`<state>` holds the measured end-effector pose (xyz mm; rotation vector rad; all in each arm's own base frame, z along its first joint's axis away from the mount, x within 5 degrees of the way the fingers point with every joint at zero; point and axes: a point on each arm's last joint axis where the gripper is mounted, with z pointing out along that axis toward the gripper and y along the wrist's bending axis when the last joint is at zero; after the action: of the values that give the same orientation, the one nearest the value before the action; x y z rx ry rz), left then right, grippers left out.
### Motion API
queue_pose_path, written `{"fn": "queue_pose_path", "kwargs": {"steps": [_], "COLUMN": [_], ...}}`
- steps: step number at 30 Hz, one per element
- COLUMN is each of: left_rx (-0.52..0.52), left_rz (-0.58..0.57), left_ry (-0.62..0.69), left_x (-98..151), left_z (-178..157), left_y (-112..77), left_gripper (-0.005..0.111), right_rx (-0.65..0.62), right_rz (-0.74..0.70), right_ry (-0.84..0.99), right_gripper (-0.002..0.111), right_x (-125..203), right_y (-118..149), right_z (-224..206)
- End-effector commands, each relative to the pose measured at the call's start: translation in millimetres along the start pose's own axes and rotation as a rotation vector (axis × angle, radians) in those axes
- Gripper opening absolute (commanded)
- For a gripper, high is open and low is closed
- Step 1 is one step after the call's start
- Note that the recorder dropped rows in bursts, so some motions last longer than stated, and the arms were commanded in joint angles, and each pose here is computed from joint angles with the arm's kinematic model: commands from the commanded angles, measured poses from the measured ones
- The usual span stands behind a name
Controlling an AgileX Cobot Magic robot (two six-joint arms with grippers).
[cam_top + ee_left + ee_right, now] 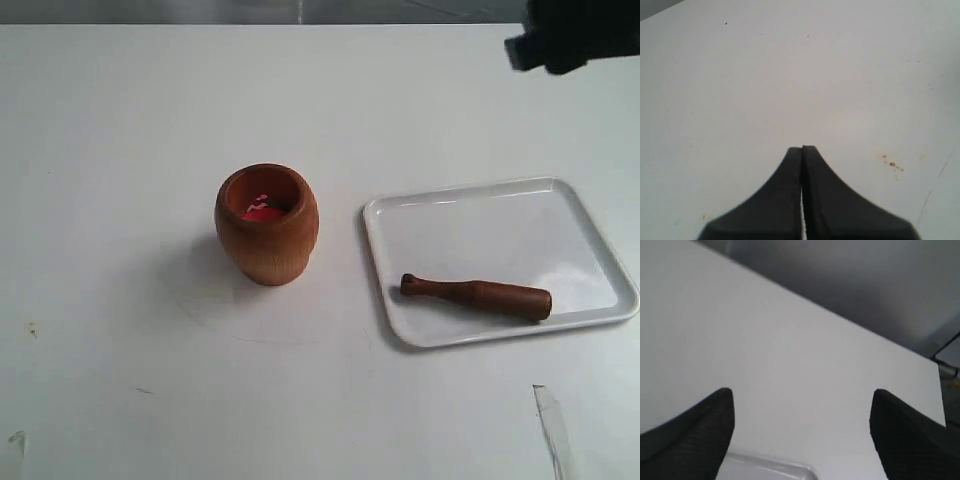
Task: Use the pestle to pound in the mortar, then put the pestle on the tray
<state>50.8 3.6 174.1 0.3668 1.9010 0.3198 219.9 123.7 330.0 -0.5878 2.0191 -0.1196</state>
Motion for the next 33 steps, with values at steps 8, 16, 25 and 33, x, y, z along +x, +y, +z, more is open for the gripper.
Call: {"fn": "queue_pose_path", "kwargs": {"steps": [8,16,25,33], "left_rx": [0.008,0.008,0.008,0.008], "left_rz": [-0.012,-0.012,-0.012,-0.012], "left_ry": [-0.007,-0.007,-0.007,-0.007], "left_x": [-0.4,-0.4,-0.4,-0.4], "left_z": [0.0,0.0,0.0,0.0], "left_y": [-0.6,-0.6,-0.6,-0.6], "left_gripper": [0.0,0.0,0.0,0.0], "right_rx": [-0.263,-0.274,-0.397,-0.481], "right_rz": [0.316,0.44,0.464,0.547], "right_ry": [-0.82,-0.853,-0.556,-0.464], "right_gripper": [0.055,0.0,0.0,0.0], "right_x": [76.7,141.6,160.5,165.0], "right_y": [-32.9,-29.8,-12.6,-5.9], "right_z": [-175.7,-181.3,-164.9,-163.9]}}
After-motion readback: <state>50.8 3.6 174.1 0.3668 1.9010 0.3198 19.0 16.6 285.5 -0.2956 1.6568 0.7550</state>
